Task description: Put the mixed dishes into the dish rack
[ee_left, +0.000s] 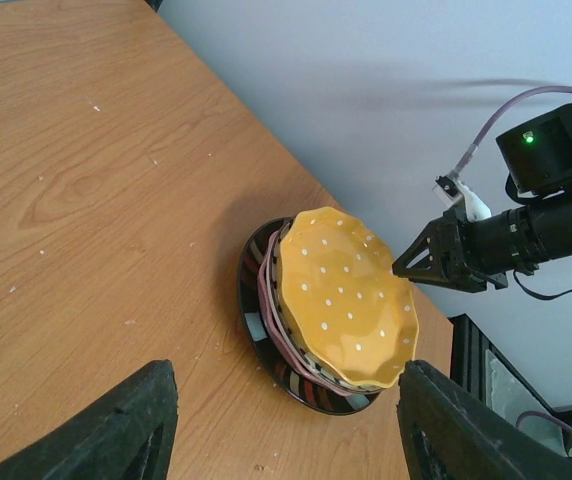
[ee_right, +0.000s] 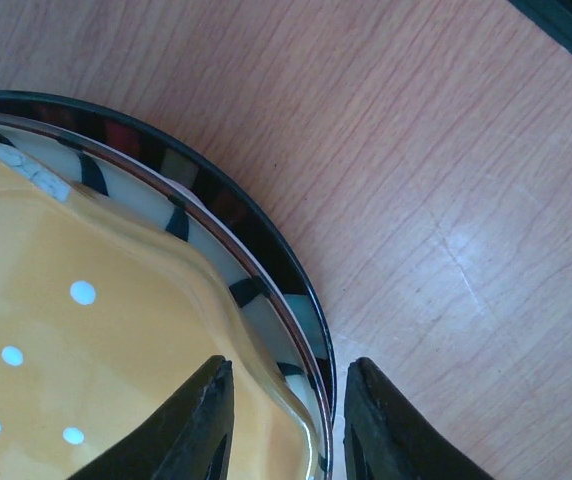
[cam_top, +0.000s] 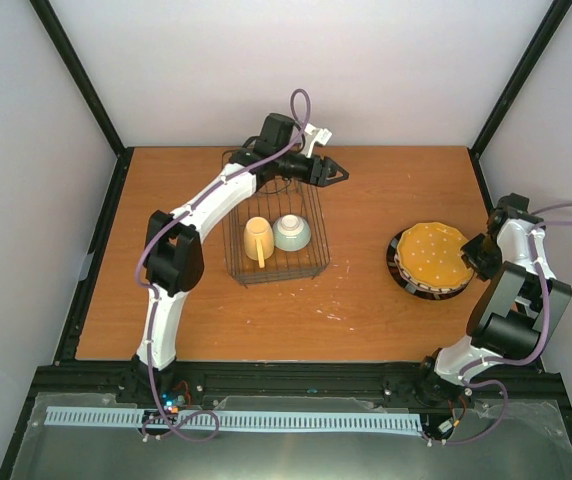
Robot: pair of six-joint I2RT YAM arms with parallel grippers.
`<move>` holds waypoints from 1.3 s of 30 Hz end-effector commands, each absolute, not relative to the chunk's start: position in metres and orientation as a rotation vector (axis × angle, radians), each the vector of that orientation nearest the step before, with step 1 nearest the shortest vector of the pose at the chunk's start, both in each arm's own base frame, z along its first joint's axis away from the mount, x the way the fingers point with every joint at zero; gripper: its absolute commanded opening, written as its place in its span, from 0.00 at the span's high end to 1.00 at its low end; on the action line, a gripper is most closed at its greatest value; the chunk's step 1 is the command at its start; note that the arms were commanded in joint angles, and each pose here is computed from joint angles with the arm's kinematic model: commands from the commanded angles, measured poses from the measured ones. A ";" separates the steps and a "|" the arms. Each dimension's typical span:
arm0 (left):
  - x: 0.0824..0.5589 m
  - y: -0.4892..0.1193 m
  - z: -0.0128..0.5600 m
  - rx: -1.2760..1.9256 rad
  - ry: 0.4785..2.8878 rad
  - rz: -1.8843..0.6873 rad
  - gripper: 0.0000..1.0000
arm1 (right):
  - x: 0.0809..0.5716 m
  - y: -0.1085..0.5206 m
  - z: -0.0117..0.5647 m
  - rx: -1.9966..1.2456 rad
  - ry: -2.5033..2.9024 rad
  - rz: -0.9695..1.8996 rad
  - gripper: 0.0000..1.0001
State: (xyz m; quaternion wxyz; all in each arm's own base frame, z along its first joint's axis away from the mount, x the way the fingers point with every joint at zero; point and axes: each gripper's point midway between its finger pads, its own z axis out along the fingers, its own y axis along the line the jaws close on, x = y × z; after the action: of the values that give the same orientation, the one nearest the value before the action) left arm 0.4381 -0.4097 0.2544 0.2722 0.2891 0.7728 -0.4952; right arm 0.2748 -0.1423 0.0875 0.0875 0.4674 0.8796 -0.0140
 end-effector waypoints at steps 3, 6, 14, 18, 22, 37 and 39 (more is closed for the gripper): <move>0.435 -0.404 0.274 0.798 2.036 -1.300 0.39 | 0.275 -0.138 0.077 1.428 2.618 0.002 0.70; 0.435 -0.403 0.270 0.793 2.045 -1.295 0.39 | 0.273 -0.135 0.072 1.434 2.627 0.022 0.70; 0.433 -0.401 0.265 0.782 2.059 -1.294 0.39 | 0.273 -0.130 0.063 1.429 2.648 0.057 0.83; 0.432 -0.400 0.264 0.777 2.064 -1.291 0.39 | 0.275 -0.128 0.063 1.417 2.652 0.077 0.97; 0.433 -0.400 0.264 0.775 2.065 -1.285 0.38 | 0.278 -0.126 0.065 1.405 2.642 0.103 0.97; 0.431 -0.395 0.261 0.765 2.081 -1.253 0.39 | 0.294 -0.119 0.115 1.316 2.543 0.219 0.97; 0.431 -0.394 0.260 0.764 2.084 -1.249 0.39 | 0.297 -0.117 0.124 1.303 2.526 0.239 0.97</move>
State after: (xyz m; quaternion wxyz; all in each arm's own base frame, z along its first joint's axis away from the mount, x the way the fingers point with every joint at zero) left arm 0.4345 -0.4001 0.2293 0.2590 0.2712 0.7984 -0.4711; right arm 0.2830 -0.1146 0.0899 0.0934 0.4507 0.8852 0.0673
